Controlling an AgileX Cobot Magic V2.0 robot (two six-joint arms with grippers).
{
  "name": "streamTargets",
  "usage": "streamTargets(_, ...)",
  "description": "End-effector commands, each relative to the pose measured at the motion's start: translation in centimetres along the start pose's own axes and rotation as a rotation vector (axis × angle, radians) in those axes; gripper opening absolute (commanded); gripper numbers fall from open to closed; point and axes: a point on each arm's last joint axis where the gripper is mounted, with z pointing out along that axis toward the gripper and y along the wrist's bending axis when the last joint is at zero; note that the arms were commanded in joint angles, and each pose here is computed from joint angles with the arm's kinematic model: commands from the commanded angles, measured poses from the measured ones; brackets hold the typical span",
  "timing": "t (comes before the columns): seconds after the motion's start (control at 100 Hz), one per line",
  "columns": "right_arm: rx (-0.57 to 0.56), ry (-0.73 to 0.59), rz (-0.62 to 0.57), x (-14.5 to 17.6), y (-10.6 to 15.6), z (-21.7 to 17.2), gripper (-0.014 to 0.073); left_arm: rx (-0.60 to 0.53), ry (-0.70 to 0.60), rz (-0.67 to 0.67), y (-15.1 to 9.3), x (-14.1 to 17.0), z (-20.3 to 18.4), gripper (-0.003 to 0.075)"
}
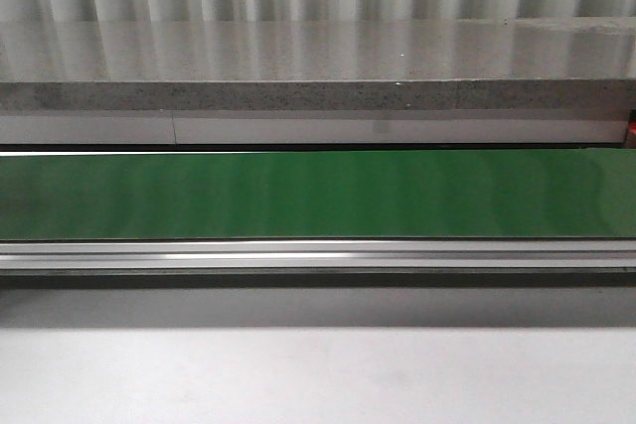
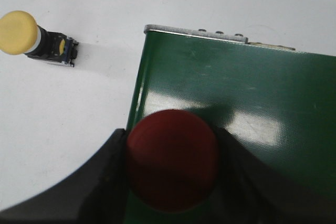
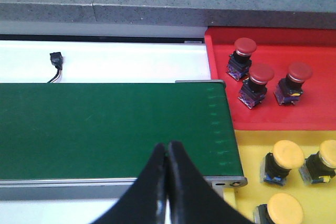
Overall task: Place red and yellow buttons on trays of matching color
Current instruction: 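Lower the red button onto the belt start and open the left gripper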
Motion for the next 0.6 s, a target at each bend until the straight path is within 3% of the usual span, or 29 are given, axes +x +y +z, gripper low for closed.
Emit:
streamTargets(0.0, 0.002, -0.096, -0.013, -1.33, 0.0, -0.48, -0.0067, 0.025, -0.094, 0.0, 0.01, -0.76, -1.69, -0.0019)
streamTargets(0.11, 0.002, -0.096, -0.013, -1.33, 0.0, -0.48, -0.0067, 0.025, -0.09, 0.003, 0.01, -0.69, -1.66, 0.0012)
streamTargets(0.18, 0.002, -0.096, -0.013, -1.33, 0.0, -0.48, -0.0067, 0.025, -0.09, 0.003, 0.01, -0.69, -1.66, 0.0087)
streamTargets(0.37, 0.002, -0.096, -0.013, -1.33, 0.0, -0.48, -0.0067, 0.021, -0.081, 0.003, 0.05, -0.61, -1.65, 0.0452)
streamTargets(0.42, 0.002, -0.096, -0.013, -1.33, 0.0, -0.48, -0.0067, 0.019, -0.077, 0.005, 0.06, -0.58, -1.65, 0.0517)
streamTargets(0.59, 0.002, -0.096, -0.013, -1.33, 0.0, -0.48, -0.0067, 0.019, -0.073, 0.015, 0.1, -0.51, -1.79, 0.0554)
